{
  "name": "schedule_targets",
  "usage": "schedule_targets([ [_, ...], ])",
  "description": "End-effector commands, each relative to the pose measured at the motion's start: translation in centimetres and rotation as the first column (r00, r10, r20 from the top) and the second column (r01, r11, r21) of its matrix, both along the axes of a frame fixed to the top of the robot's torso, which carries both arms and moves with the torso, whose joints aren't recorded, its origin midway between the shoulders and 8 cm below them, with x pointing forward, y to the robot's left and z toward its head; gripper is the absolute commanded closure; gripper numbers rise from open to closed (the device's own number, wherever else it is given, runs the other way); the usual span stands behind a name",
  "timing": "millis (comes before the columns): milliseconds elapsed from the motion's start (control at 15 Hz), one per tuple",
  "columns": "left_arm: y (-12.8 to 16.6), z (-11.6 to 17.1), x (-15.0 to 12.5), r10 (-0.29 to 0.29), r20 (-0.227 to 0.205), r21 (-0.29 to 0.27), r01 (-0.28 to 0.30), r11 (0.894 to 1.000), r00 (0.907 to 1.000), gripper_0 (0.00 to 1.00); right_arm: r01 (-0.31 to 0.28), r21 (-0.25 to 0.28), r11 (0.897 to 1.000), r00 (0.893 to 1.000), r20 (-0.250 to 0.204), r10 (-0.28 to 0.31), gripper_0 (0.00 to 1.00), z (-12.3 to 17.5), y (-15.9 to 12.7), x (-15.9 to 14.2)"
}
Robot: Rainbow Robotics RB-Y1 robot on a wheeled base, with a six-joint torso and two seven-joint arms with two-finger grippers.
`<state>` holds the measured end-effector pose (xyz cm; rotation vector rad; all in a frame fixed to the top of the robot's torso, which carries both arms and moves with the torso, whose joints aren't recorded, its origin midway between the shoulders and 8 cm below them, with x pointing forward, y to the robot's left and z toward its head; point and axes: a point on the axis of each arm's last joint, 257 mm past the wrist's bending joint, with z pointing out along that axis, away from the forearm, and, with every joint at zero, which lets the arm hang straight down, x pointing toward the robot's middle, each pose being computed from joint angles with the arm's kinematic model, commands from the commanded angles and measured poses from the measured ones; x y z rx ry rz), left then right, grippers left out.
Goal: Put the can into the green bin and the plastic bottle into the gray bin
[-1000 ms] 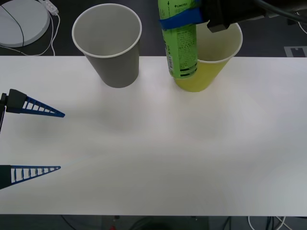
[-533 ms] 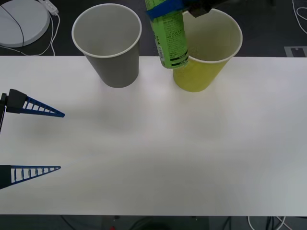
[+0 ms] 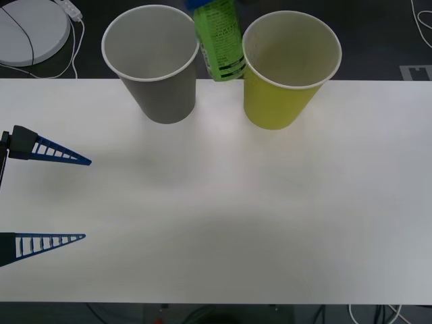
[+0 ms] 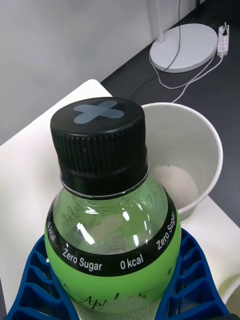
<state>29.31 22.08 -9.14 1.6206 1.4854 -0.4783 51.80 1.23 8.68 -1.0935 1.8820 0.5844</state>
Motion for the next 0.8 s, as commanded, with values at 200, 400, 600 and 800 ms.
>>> schedule_targets([
  [200, 0.0, 0.0, 0.0, 0.000, 0.000, 0.000, 0.000, 1.000, 1.0000, 0.00, 0.013, -0.020, 1.000, 1.000, -0.018, -0.014, 1.00, 0.1, 1.9, 1.3],
  [400, 0.0, 0.0, 0.0, 0.000, 0.000, 0.000, 0.000, 1.000, 1.0000, 0.00, 0.029, -0.037, 0.999, 0.999, -0.019, -0.029, 1.00, 0.0, 3.0, 2.3],
  [600, 0.0, 0.0, 0.0, 0.000, 0.000, 0.000, 0.000, 1.000, 1.0000, 0.00, 0.046, -0.044, 0.998, 0.999, -0.026, -0.047, 1.00, -0.1, 4.2, 3.3],
  [800, 0.0, 0.0, 0.0, 0.000, 0.000, 0.000, 0.000, 1.000, 1.0000, 0.00, 0.071, -0.052, 0.996, 0.997, -0.029, -0.072, 1.00, 0.1, 5.0, 4.3],
])
